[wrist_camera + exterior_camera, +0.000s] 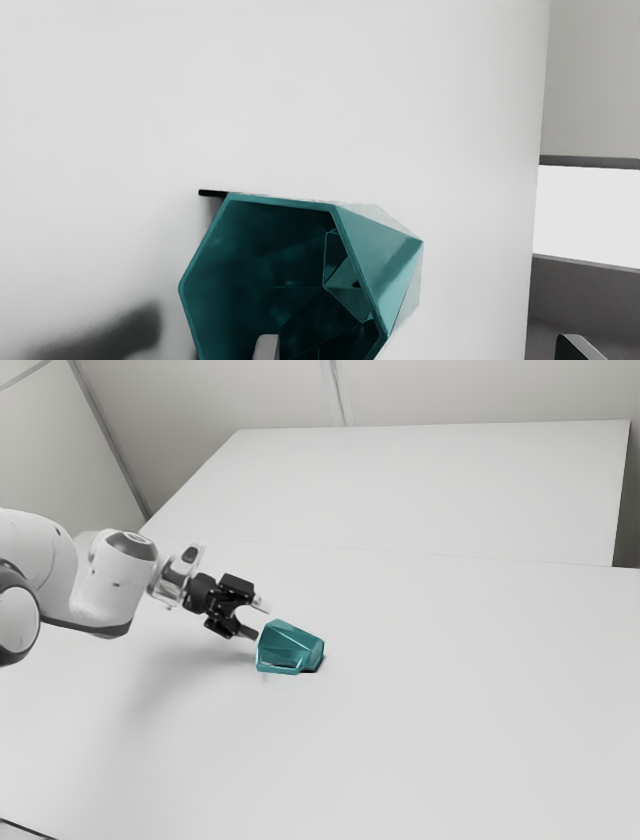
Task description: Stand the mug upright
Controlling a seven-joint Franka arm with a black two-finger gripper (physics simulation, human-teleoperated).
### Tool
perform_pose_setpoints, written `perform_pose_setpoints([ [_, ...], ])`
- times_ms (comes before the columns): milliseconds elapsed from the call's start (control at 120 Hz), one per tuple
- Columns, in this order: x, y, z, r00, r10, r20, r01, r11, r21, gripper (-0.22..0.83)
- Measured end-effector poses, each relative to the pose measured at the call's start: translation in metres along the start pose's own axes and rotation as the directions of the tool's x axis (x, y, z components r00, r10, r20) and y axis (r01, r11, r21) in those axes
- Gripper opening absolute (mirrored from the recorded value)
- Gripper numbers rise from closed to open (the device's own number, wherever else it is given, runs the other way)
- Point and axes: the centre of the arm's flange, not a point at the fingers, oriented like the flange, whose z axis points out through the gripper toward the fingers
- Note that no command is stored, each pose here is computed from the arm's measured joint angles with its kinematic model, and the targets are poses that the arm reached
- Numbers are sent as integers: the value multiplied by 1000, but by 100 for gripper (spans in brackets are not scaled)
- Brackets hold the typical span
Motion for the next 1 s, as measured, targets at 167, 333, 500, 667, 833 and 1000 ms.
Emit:
perform_pose_setpoints([
  [167,6,2,11,998,56,-23,-56,998,-6,62],
  [333,-3,-1,23,998,64,-13,-65,998,-19,62],
  [500,-4,3,30,997,78,-8,-79,997,-28,61],
  [667,-4,14,44,995,100,5,-100,994,-41,53],
  [833,-4,16,43,995,99,5,-98,994,-44,13],
  [1000,-4,20,41,995,95,3,-95,994,-46,-6],
])
